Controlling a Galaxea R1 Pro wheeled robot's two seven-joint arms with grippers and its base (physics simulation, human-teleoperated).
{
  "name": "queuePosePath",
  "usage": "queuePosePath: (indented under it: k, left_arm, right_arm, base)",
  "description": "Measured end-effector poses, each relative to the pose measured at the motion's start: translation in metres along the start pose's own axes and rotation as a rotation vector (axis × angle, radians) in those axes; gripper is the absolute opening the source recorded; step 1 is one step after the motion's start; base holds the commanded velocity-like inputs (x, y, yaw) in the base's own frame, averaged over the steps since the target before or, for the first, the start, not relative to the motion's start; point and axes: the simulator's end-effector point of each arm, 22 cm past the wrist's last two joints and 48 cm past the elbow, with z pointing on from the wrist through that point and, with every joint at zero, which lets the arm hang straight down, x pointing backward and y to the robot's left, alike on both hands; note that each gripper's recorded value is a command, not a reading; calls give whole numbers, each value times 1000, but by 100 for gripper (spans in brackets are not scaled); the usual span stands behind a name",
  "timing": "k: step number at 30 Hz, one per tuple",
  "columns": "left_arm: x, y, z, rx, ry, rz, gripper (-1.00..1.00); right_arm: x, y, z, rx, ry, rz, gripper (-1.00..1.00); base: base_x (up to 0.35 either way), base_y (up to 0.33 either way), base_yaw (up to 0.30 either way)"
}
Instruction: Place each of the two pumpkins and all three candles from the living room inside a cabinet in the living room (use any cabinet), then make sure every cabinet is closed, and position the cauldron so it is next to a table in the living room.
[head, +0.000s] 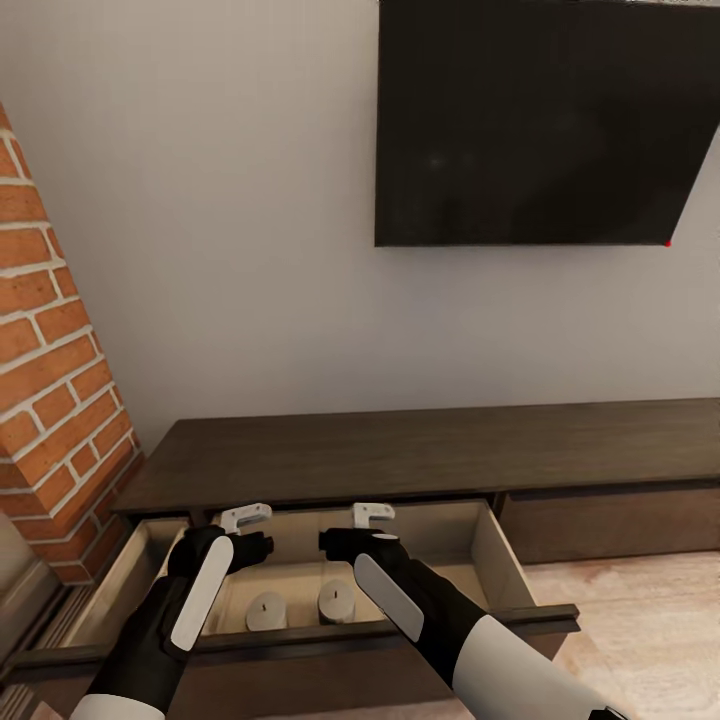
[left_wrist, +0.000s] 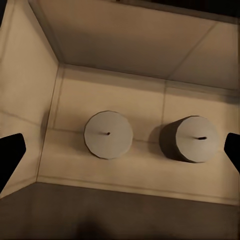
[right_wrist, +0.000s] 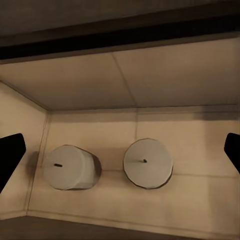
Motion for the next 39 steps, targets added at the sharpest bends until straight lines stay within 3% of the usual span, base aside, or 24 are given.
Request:
queuePosePath:
  k: [32,39]
  left_arm:
    - [-52,-9,-49,1,1,-1,100]
    - [-64,-11,-61,2,-2,0,100]
  right_arm:
    - [-61,22,-37,-28,-1,2,100]
    - [-75,26,-47,-28,-4,1,100]
  base:
    - [-37,0,-1]
    - [0,0,-179]
